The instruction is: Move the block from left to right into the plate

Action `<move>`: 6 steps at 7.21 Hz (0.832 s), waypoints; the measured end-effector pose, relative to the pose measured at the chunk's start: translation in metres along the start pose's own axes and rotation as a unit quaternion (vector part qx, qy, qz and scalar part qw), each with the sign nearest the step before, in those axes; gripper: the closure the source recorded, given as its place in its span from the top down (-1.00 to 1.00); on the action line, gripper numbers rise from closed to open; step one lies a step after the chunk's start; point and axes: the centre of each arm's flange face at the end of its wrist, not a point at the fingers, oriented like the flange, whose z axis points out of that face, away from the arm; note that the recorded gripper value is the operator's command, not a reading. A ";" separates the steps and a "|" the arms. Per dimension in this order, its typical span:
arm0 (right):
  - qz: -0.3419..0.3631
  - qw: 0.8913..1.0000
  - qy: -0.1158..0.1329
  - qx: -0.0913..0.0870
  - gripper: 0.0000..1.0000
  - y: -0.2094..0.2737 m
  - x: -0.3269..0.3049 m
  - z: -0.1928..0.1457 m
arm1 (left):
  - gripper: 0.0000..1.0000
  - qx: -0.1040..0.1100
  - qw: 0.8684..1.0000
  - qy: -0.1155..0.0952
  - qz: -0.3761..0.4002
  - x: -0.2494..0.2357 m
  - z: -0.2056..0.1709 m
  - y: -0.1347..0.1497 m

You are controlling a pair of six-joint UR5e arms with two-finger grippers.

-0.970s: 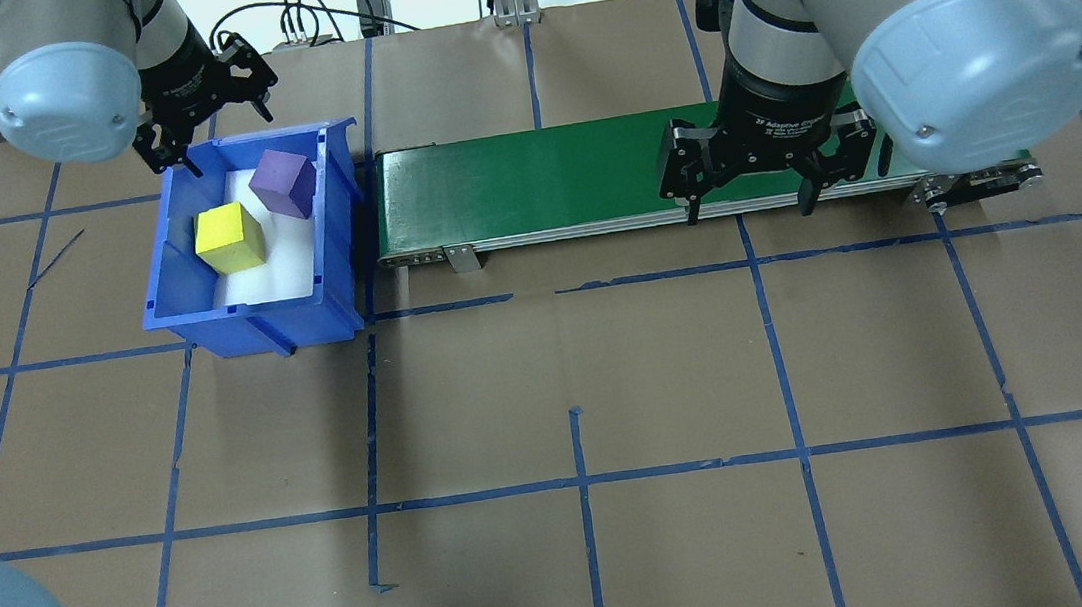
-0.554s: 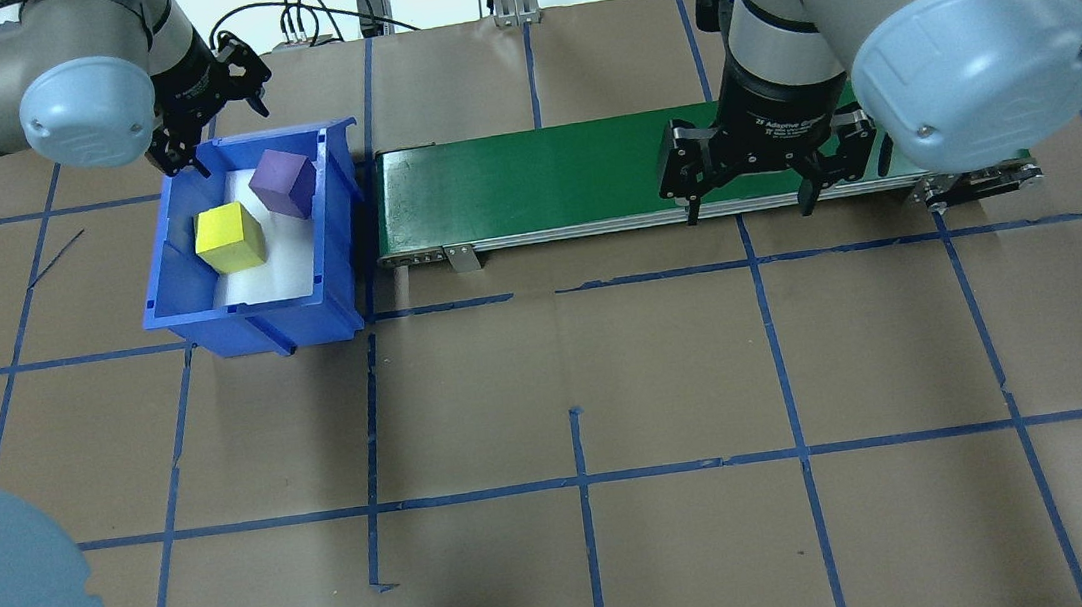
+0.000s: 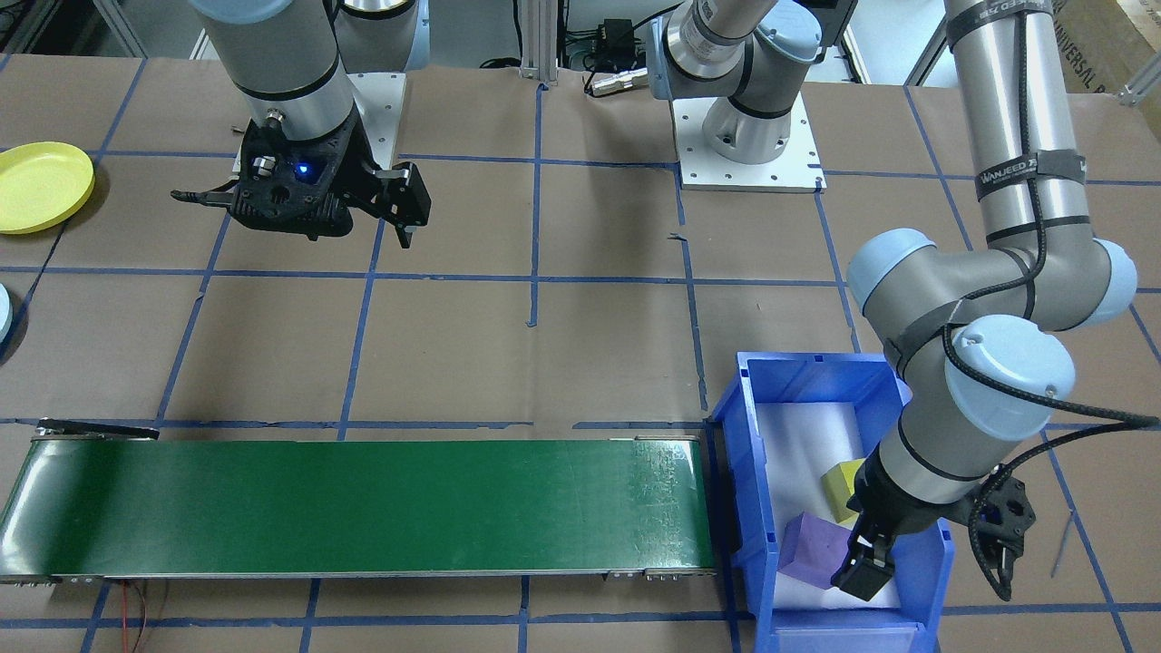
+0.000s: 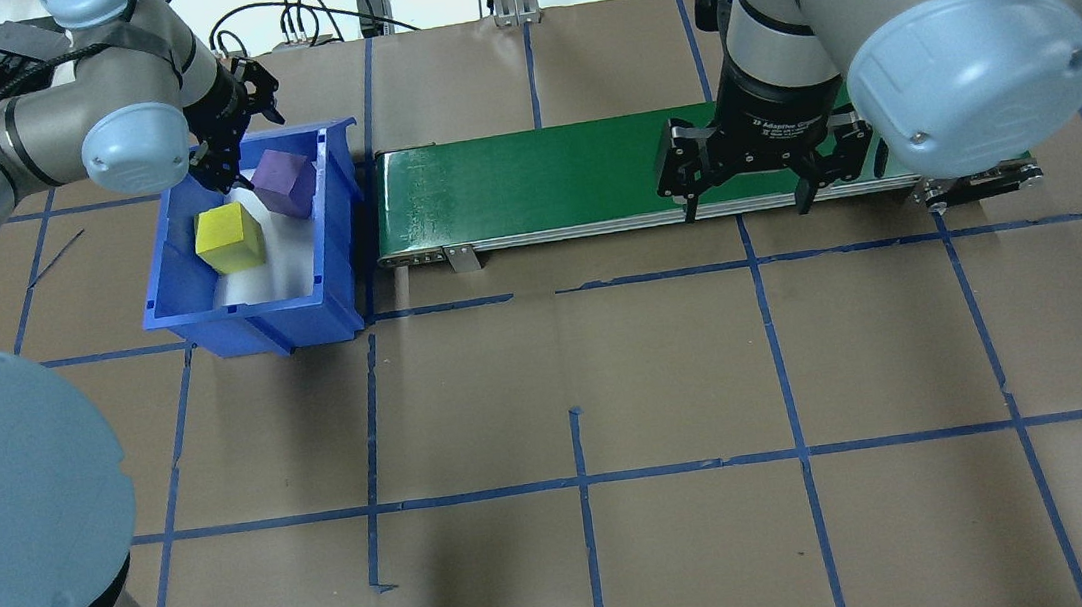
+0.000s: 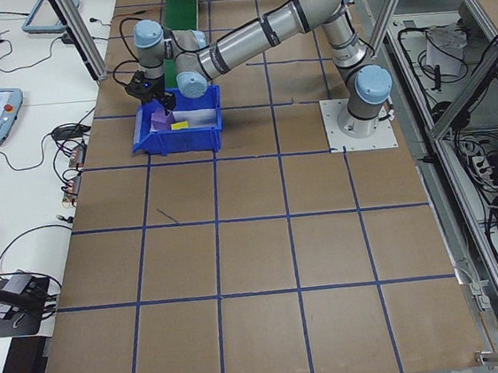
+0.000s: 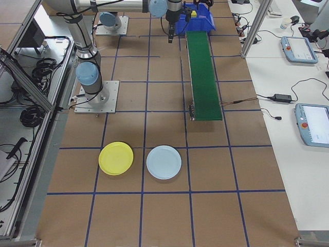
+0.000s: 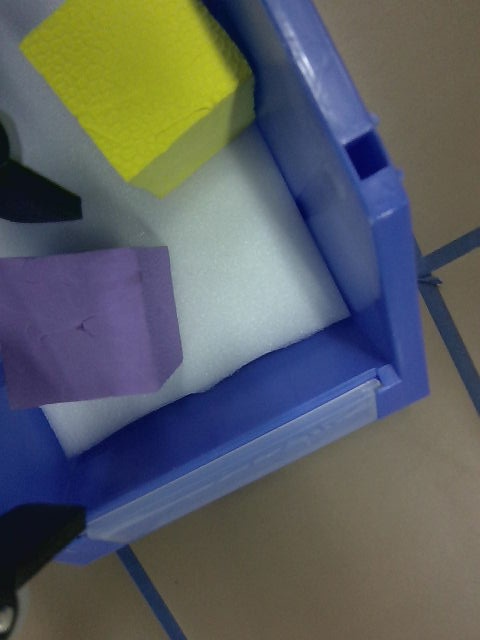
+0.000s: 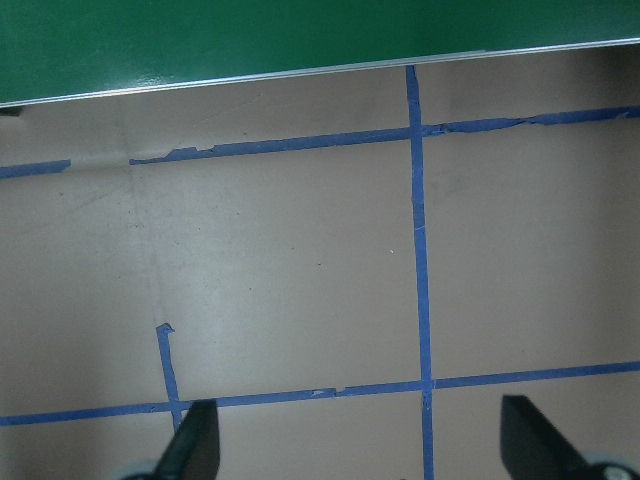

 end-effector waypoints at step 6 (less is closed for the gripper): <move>0.001 1.000 -0.001 0.007 1.00 -0.001 0.000 -0.001 | -0.20 -0.016 1.000 -0.021 -0.005 -0.011 0.027 0.007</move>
